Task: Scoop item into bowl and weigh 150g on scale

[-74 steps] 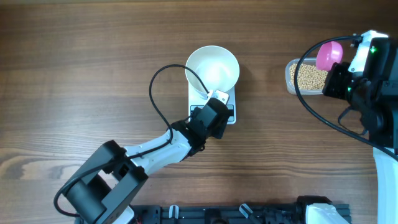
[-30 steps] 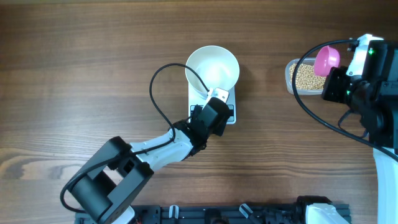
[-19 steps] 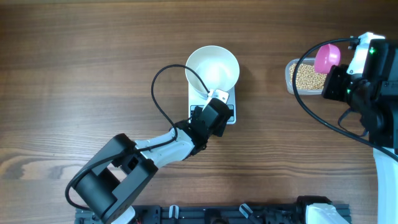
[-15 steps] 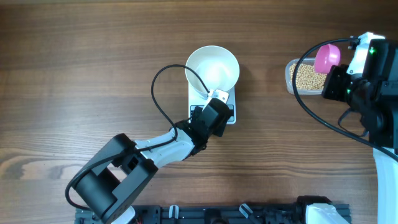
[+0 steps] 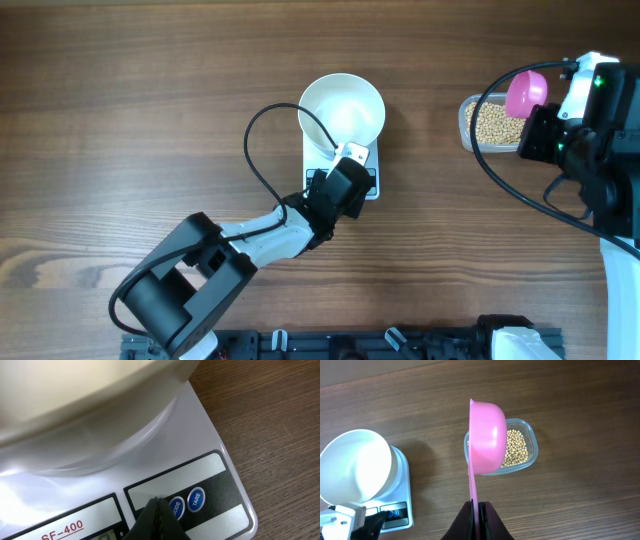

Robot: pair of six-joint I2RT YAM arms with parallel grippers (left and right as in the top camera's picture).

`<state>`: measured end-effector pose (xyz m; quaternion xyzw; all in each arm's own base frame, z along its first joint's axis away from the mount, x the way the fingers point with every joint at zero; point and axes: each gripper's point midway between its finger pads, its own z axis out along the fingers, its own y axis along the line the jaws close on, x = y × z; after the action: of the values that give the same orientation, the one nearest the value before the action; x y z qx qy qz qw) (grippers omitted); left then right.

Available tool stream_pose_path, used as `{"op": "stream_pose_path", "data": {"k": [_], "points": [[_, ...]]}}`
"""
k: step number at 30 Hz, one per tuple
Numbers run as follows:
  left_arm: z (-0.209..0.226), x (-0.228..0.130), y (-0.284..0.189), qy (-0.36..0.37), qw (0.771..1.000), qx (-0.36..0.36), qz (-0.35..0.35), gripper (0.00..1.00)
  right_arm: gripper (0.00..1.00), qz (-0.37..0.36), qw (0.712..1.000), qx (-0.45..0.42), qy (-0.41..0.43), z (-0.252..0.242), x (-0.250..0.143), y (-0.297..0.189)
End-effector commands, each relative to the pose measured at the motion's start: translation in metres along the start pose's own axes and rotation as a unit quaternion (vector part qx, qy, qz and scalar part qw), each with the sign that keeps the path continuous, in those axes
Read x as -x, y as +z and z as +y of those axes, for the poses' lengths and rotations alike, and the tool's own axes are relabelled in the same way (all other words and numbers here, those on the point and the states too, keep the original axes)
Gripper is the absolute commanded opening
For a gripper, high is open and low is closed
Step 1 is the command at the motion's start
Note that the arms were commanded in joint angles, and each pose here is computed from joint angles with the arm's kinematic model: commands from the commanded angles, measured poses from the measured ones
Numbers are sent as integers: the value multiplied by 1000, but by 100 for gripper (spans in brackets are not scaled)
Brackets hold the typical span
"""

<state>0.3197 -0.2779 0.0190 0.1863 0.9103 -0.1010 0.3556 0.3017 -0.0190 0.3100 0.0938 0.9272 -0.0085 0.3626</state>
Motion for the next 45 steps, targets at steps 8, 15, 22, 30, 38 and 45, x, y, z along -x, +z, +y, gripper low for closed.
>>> {"op": "stream_pose_path", "data": {"k": [8, 15, 22, 30, 38, 45], "points": [[9, -10, 6, 5, 1000, 21, 14, 4, 4, -19, 1000, 9, -8, 2, 8, -9], [5, -17, 6, 7, 1000, 7, 30, 4, 4, -18, 1000, 8, -8, 2, 8, -9], [7, -21, 6, 9, 999, 10, 38, 4, 4, -16, 1000, 8, -7, 2, 7, -9], [7, -22, 6, 9, 999, 11, 40, 4, 4, -16, 1000, 8, -7, 2, 7, -9], [8, -26, 6, 11, 999, 13, 47, 4, 4, -9, 1000, 7, -7, 1, 4, -9], [9, -31, 9, 13, 998, 15, 55, 4, 4, -5, 1000, 7, -7, 1, 2, -9]]}}
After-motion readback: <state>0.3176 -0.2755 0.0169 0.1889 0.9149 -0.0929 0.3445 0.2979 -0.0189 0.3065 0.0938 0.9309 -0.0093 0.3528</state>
